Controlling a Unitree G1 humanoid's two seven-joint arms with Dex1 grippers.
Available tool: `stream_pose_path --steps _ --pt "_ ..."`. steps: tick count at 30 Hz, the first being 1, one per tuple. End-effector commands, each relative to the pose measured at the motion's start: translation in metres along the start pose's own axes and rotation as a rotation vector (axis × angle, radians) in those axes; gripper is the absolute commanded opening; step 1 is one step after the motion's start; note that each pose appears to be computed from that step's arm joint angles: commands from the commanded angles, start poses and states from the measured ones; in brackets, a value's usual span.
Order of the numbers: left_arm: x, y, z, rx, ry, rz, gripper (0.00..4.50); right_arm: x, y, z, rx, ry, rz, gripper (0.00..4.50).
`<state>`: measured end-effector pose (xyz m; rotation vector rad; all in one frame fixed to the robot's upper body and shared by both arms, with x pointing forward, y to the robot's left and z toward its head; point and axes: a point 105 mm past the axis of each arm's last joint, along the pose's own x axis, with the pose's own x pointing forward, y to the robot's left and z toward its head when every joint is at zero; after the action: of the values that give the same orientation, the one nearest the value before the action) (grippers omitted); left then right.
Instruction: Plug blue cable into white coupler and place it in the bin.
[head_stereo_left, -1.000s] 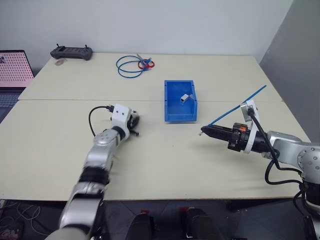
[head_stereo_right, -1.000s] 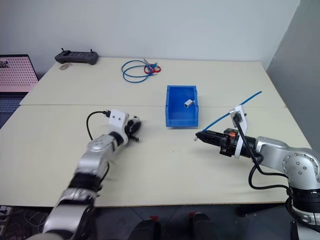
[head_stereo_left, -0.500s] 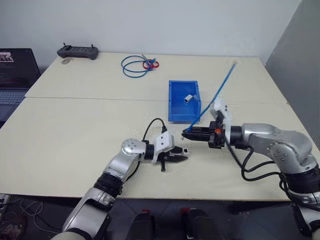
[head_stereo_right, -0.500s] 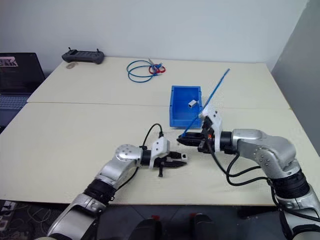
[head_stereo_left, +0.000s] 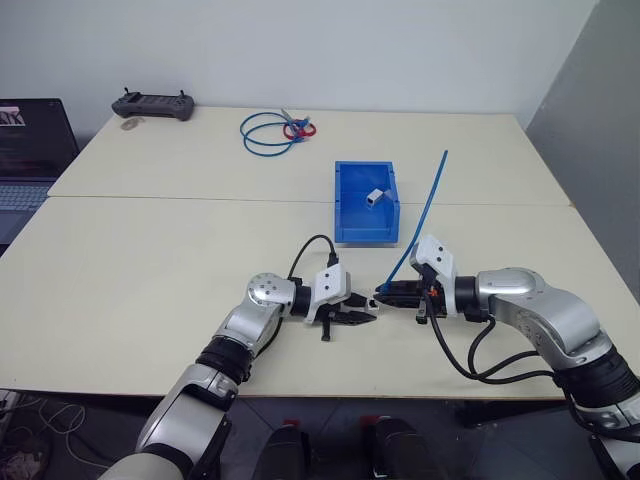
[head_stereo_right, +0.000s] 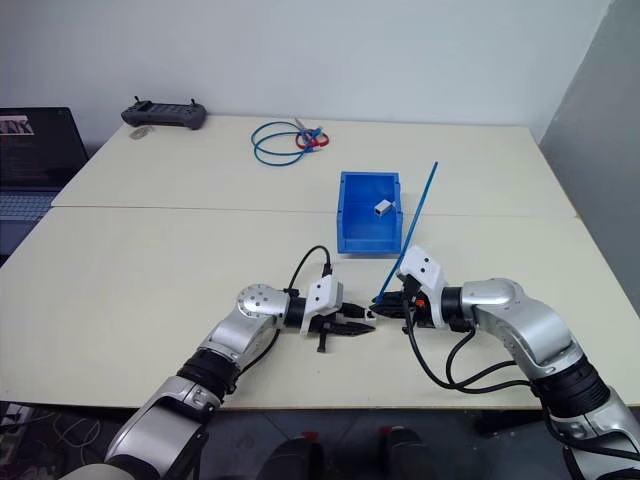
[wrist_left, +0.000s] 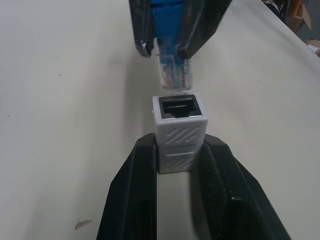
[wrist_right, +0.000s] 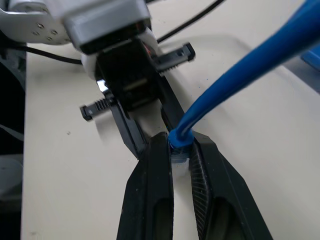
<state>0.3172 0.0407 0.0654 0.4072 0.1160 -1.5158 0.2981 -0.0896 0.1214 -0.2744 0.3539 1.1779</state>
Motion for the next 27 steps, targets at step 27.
stream_pose_path --steps 27 --pt "-0.005 -0.004 -0.003 0.005 0.015 -0.007 0.80 0.007 0.005 0.009 -0.019 -0.038 0.063 0.19"
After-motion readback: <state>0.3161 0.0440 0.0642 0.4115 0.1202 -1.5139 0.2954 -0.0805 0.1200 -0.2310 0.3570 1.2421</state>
